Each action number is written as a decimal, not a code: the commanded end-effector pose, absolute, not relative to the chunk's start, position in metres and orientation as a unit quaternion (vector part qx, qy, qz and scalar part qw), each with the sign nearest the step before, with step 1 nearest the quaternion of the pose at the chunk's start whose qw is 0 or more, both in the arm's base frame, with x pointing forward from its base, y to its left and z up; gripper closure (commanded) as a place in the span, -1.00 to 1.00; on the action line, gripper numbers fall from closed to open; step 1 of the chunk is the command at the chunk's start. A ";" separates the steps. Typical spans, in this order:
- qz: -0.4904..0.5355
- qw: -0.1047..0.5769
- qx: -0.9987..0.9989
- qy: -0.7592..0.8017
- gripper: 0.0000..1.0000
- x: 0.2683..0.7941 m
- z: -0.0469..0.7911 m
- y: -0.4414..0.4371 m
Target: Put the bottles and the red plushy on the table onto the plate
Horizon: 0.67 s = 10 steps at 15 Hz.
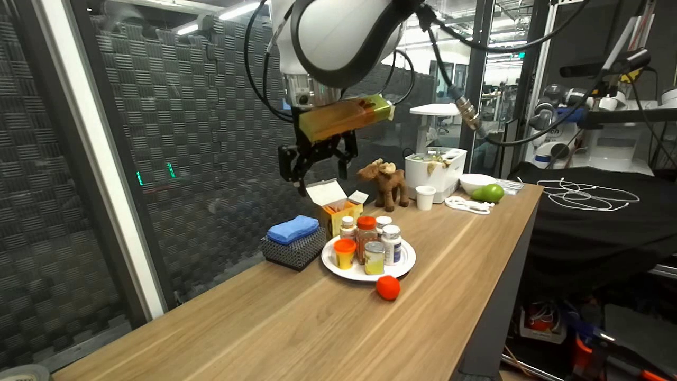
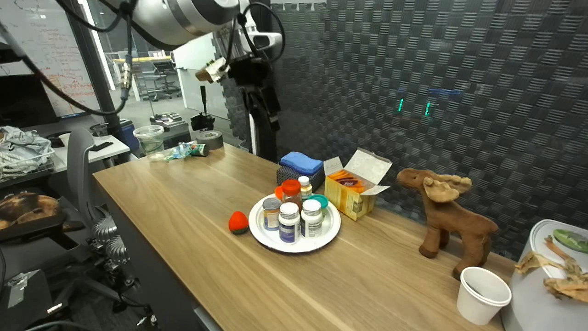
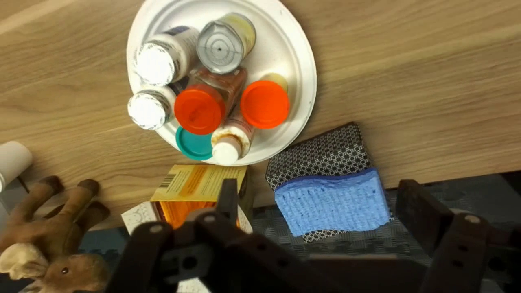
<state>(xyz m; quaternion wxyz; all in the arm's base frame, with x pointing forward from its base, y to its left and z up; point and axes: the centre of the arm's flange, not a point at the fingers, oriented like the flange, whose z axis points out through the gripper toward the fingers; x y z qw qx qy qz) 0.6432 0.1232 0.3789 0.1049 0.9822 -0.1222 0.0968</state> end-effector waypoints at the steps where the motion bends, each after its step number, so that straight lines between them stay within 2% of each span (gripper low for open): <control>1: 0.084 0.109 0.984 -0.113 -1.00 0.570 0.403 0.128; 6: 0.006 0.083 0.996 -0.027 -1.00 0.509 0.436 0.121; 7: 0.025 0.101 0.993 -0.063 -1.00 0.541 0.399 0.136; 10: 0.014 0.089 0.995 -0.033 -1.00 0.520 0.423 0.130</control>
